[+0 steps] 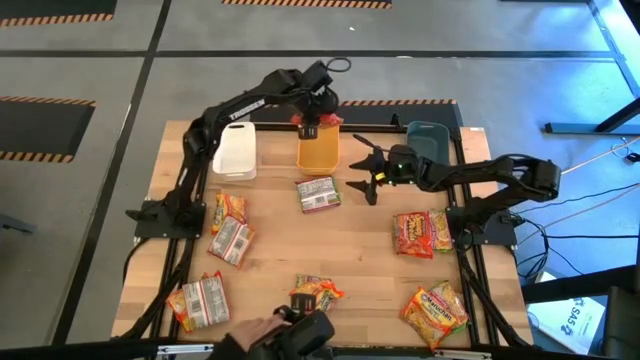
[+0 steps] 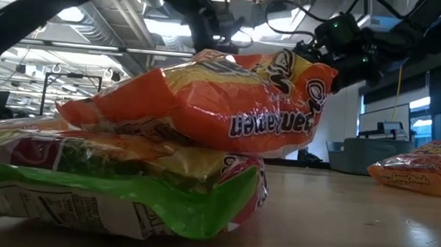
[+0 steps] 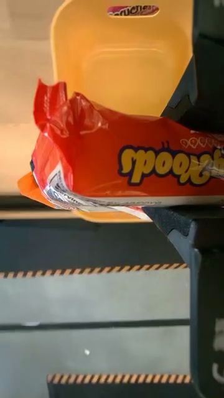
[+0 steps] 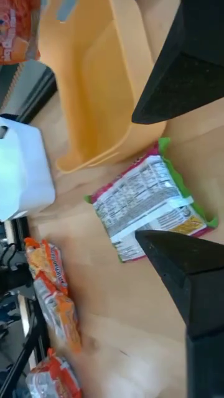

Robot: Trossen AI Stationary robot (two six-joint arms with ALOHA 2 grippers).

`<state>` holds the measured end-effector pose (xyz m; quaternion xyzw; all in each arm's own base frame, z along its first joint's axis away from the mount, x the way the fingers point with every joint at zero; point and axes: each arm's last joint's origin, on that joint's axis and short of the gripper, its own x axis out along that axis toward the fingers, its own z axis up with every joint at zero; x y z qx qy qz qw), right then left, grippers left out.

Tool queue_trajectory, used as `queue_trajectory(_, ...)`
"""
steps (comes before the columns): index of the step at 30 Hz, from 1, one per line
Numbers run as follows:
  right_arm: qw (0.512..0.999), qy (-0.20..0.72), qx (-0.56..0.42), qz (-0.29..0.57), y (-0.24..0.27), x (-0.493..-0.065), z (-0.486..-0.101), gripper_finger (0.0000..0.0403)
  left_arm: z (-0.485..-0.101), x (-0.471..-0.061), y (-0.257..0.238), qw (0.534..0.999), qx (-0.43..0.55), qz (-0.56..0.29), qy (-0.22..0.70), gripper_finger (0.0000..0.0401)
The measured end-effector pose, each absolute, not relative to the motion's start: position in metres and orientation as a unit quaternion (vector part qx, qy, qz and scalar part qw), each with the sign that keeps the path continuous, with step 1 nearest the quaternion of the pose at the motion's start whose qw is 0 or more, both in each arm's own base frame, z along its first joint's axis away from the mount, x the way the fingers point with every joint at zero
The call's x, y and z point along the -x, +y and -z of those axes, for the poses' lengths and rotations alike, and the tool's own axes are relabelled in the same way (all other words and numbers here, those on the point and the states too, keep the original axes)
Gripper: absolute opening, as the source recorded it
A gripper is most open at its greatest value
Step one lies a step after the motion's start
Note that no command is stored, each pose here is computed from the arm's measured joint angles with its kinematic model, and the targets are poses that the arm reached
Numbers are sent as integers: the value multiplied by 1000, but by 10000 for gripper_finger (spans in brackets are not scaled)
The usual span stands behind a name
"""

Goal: Sort Maruchan noodles
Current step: Put the orange noodle pack into the yellow bin

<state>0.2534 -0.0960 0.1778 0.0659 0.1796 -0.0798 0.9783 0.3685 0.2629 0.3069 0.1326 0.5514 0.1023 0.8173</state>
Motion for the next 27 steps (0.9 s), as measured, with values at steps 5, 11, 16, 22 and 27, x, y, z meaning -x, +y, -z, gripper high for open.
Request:
queue_trajectory(5,972,190,-97,98,-97,-255,-170,276,-294,-373,266,808,-136,-91,566,113)
queue_trajectory(11,968,200,-114,101,-98,-257,-164,276,-280,-374,274,804,-129,-78,575,112)
queue_trajectory(16,970,191,-109,101,-98,-257,-166,276,-264,-375,281,793,-115,-70,594,112)
queue_trajectory(22,970,191,-108,102,-98,-257,-166,276,-249,-375,282,796,-74,-34,599,112)
queue_trajectory(27,971,191,-107,101,-98,-257,-166,276,-239,-377,285,790,-70,-36,608,112)
